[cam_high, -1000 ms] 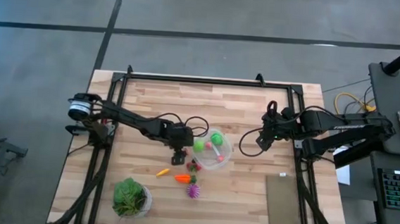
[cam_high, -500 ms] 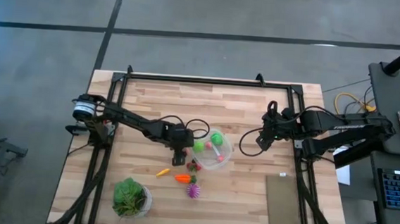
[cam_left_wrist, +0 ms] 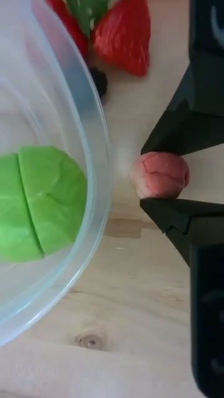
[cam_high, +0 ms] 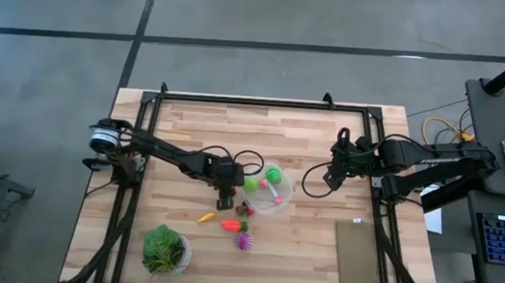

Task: Pick and placing Produce into tupperware
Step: Put the pink peach into the transparent bin

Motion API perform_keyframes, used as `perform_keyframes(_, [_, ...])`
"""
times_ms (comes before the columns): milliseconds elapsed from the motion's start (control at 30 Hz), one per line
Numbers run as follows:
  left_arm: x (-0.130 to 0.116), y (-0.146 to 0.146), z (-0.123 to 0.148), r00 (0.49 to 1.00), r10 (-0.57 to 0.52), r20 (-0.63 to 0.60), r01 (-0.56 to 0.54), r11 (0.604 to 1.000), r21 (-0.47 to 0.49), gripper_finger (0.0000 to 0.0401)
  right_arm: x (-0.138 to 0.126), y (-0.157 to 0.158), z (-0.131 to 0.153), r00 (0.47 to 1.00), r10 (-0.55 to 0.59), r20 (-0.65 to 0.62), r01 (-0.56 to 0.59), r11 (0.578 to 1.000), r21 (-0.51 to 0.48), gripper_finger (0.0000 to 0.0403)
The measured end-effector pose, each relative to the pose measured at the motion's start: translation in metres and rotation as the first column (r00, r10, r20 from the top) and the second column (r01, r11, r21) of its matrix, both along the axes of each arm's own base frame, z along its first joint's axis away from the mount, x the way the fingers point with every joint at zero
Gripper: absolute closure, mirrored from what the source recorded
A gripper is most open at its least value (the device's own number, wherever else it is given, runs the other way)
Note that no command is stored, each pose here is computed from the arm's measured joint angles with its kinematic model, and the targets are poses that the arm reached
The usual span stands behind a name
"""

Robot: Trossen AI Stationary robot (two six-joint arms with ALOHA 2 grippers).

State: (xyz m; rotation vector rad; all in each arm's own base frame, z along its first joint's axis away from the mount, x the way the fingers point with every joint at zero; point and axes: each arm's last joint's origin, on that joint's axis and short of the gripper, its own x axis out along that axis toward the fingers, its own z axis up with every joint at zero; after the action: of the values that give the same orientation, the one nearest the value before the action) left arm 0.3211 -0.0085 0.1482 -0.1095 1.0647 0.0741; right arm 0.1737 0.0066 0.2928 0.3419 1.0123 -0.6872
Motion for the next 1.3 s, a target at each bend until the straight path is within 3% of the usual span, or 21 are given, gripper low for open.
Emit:
perform_keyframes(500, [-0.008,0.003,0.074,0.987,-0.003,0.158,-0.01,0.997,0.081,0.0315,0.0,0.0,0.0,1.0,-0.005,0.003,0.005,1.0,0.005,0.0172])
perform_keyframes(700, [0.011,0.008,0.089,0.973,-0.031,0.23,0.001,0.992,0.126,0.0315,0.0,0.0,0.0,1.0,-0.006,0.003,0.006,1.0,0.005,0.0172])
perform_keyframes(1033, [0.053,0.014,0.07,0.975,-0.15,0.165,0.123,0.978,0.166,0.0315,0.0,0.0,0.0,1.0,-0.009,0.005,0.009,1.0,0.017,0.0172])
perform_keyframes(1300, [0.081,0.017,0.058,0.974,-0.165,0.154,0.135,0.972,0.192,0.0305,0.0,0.001,0.0,1.0,-0.007,0.005,0.006,1.0,0.025,0.0172])
